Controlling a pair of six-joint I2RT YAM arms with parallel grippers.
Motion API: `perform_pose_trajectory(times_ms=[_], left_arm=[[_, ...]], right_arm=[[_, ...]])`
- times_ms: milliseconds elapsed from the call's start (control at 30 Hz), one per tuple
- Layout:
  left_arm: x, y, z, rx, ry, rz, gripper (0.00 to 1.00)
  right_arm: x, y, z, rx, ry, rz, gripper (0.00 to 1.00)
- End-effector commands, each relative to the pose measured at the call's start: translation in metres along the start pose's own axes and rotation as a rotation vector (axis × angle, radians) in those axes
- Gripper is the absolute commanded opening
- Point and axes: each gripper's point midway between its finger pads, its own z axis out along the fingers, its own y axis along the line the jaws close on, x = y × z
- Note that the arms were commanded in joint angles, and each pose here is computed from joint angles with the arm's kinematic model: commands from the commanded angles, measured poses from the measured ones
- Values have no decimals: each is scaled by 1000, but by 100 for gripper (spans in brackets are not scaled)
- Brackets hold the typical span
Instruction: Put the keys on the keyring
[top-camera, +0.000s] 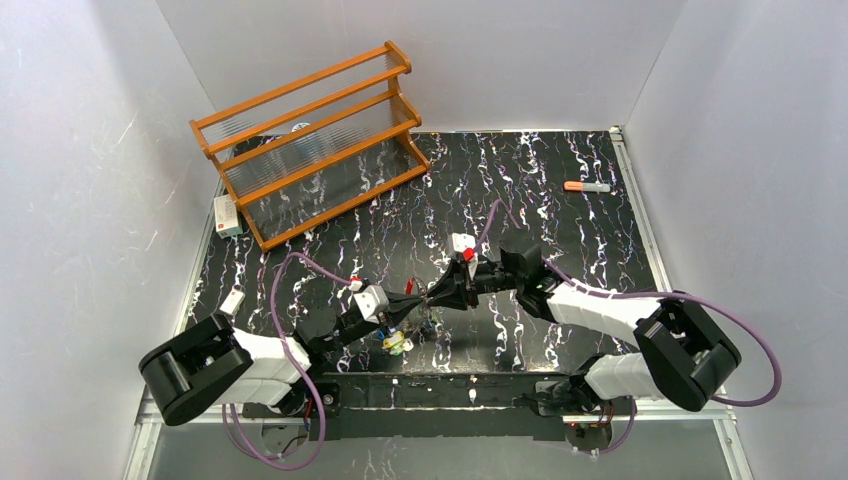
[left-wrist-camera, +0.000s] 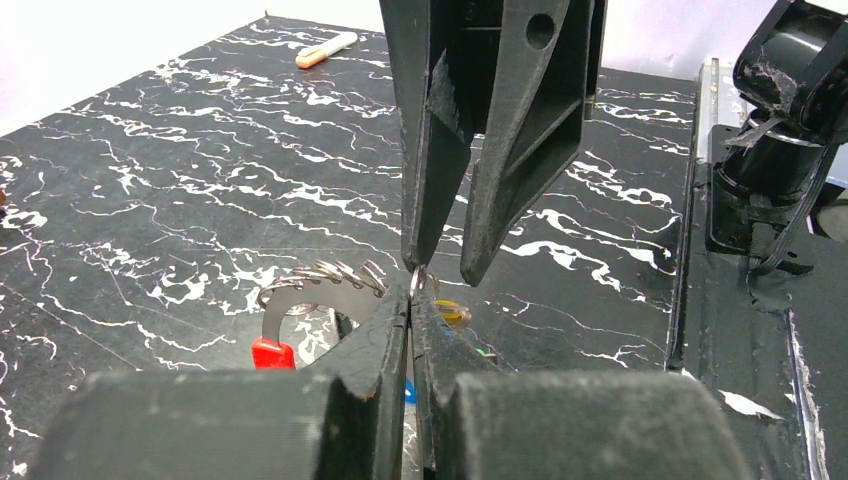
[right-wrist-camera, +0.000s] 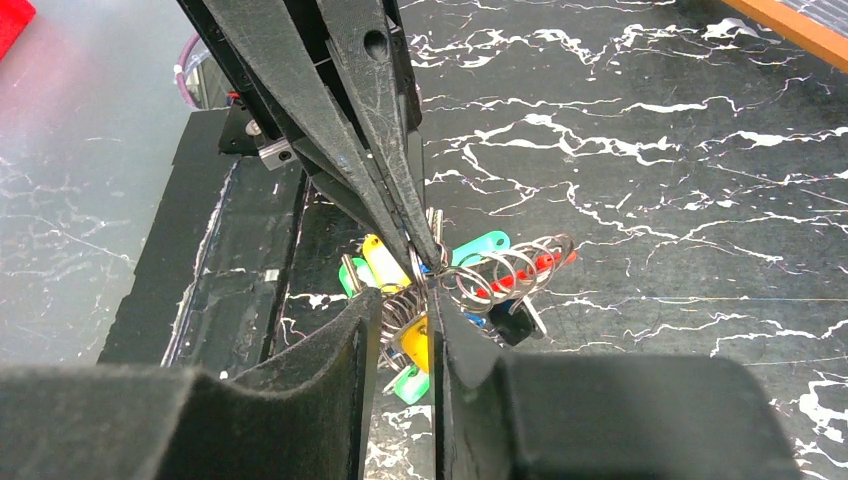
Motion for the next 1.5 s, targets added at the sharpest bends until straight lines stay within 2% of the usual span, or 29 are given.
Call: perform_pose_trajectory(times_ms=[0,267,500,600,767,833,933,1000,1133,1300,1467], left_arm=[[-17,-1,3,7,-65,13,0],[-15,-1,2,7,-61,12,0],[-16,0,2,2,-65,13,0],[-17,0,3,2,-67,14,0],[-11,0,2,2,-48,14,0],[-8,1,2,0,-34,18,5],[1,3,1,-14,-1,24,31],[6,6,0,-29,24,30,44],[19,11,-3,-39,97,76,52],[40,15,-6,-30,227,138,53],[58,13,-8,12,327,181,53]], right_arm=[[-17,-5,5,-23,-44,-57,29],[-20,-6,10,-62,-49,-51,15],[-22,-6,13,-76,-52,-45,16],[-20,-7,13,-76,-44,-37,2],[-17,-7,12,-73,-22,-39,1],[-12,-11,11,-48,6,-33,1],[3,-18,8,-4,87,-12,1],[15,-21,4,13,146,-2,1],[42,-29,-3,59,274,33,1],[79,-28,-9,72,444,111,1],[99,-24,-8,74,555,115,1]])
